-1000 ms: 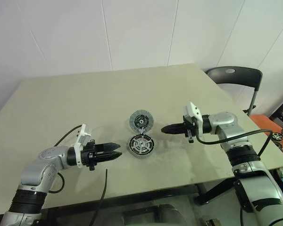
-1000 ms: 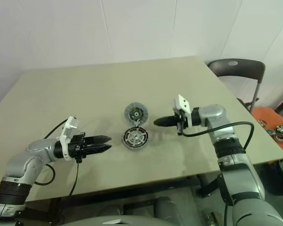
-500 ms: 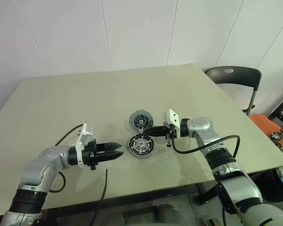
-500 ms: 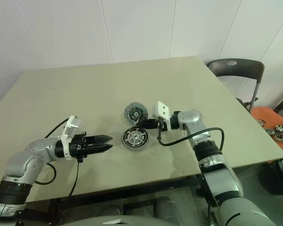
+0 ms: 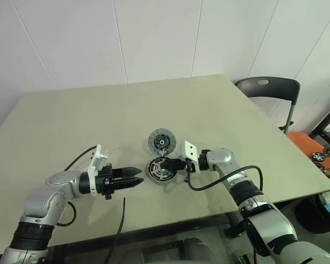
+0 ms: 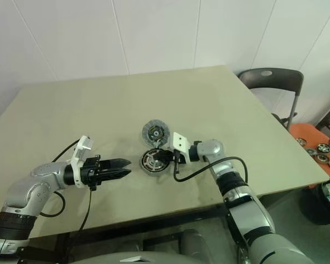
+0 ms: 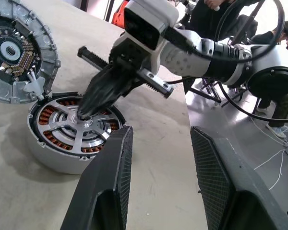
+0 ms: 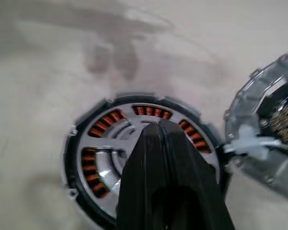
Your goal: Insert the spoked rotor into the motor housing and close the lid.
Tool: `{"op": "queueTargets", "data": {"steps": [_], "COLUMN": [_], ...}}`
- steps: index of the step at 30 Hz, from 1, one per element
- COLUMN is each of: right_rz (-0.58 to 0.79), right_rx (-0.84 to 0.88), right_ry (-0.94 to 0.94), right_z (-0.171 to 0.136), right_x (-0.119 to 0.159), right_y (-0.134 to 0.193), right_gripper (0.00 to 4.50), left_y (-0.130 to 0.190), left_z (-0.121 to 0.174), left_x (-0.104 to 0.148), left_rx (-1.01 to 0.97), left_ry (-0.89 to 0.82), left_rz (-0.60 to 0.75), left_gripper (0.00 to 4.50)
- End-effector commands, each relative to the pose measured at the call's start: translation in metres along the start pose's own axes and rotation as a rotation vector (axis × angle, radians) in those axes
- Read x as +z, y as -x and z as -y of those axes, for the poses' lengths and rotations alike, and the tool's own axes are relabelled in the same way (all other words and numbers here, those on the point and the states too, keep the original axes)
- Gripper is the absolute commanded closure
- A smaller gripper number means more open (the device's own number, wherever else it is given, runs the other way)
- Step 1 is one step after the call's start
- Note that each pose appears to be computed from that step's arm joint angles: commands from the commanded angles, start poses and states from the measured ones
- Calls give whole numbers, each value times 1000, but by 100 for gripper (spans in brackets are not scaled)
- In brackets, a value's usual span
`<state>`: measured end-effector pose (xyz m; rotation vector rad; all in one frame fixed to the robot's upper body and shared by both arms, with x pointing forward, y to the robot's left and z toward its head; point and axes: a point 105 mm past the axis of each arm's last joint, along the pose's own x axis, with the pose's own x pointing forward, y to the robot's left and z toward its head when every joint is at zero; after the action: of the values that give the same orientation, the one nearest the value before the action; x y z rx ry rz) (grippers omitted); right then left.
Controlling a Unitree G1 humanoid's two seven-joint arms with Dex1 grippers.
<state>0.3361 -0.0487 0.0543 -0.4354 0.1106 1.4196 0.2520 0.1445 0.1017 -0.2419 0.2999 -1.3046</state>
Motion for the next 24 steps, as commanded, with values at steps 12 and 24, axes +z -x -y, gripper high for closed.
{"op": "queueTargets", "data": {"steps": [12, 24], "right_rz": [212, 69], "right_rx": [-11, 112], "right_ry": [-133, -99], "right_z": [21, -5], "right_x": [41, 25], "right_y": [6, -4], "right_gripper": [450, 450], "left_y": [5, 9], "left_z": [0, -5], "left_x": [11, 10], "left_rx": [23, 36], "left_ry": [-57, -55], "left_rz": [25, 36], "left_gripper": [244, 244]}}
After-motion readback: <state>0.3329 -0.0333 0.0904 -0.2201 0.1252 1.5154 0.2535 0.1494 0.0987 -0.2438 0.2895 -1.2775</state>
